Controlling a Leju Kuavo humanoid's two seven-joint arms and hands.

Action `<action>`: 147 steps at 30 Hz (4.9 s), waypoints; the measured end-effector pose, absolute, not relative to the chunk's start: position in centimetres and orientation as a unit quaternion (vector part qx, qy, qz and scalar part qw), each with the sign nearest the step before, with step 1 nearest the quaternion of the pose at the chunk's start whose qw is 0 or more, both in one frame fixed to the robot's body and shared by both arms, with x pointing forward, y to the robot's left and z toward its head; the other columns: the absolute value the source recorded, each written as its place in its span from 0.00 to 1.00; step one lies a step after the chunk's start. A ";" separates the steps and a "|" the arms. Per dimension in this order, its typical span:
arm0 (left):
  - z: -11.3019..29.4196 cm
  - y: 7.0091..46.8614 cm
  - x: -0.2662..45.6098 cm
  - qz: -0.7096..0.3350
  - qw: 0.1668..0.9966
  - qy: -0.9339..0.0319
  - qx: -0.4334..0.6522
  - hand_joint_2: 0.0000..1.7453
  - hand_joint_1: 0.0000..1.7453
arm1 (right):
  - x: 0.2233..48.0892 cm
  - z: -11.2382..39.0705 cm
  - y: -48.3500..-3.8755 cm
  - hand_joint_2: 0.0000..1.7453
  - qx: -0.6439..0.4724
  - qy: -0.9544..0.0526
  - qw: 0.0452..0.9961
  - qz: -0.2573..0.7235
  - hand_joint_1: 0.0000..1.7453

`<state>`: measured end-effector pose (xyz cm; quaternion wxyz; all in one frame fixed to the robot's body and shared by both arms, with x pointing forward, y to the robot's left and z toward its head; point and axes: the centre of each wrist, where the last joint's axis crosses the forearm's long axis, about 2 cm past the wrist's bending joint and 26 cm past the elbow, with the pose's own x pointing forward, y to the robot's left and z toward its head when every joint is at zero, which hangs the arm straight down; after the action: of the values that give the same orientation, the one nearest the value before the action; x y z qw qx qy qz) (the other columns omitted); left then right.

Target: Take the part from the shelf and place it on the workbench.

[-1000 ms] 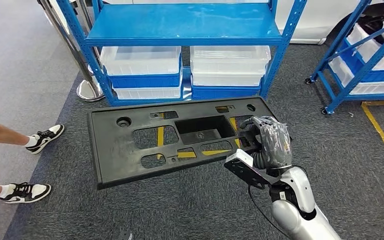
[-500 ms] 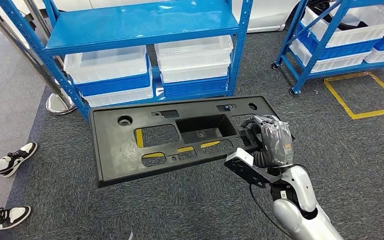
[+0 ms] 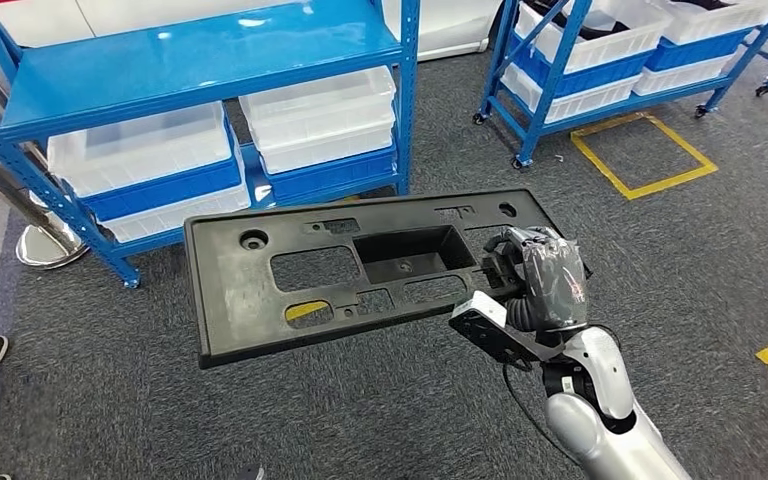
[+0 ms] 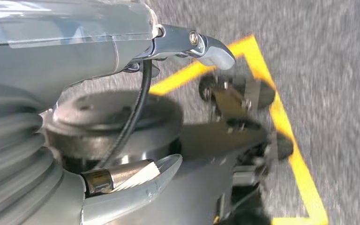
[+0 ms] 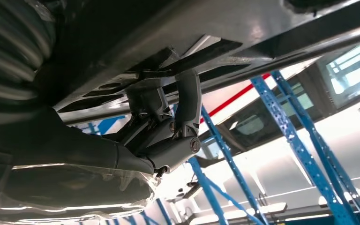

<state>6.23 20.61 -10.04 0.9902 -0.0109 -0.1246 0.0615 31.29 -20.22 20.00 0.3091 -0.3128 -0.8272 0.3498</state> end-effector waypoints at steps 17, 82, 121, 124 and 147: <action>-10.3 20.7 5.2 0.075 0.989 -0.129 -0.005 1.00 0.00 | 31.3 20.1 -20.1 1.00 -0.326 -0.821 0.302 0.358 1.00; -10.2 20.1 4.4 0.126 0.982 -0.136 0.039 1.00 0.00 | 29.2 21.4 -17.6 1.00 -0.336 -0.819 0.283 0.369 1.00; -10.6 21.5 3.8 0.098 0.989 -0.110 0.007 1.00 0.00 | 29.0 21.0 -18.3 1.00 -0.333 -0.808 0.295 0.386 1.00; -10.6 21.6 3.8 0.096 0.989 -0.111 0.009 1.00 0.00 | 29.3 21.1 -18.9 1.00 -0.354 -0.798 0.291 0.391 1.00; -10.1 19.2 4.3 0.083 0.991 -0.099 0.027 1.00 0.00 | 37.6 21.6 -34.6 1.00 -0.581 -0.608 0.386 0.379 1.00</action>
<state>4.33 19.18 -10.05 0.9913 0.0268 -0.0993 0.0826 37.60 -34.58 21.59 0.3860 -0.5811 -0.6079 0.3792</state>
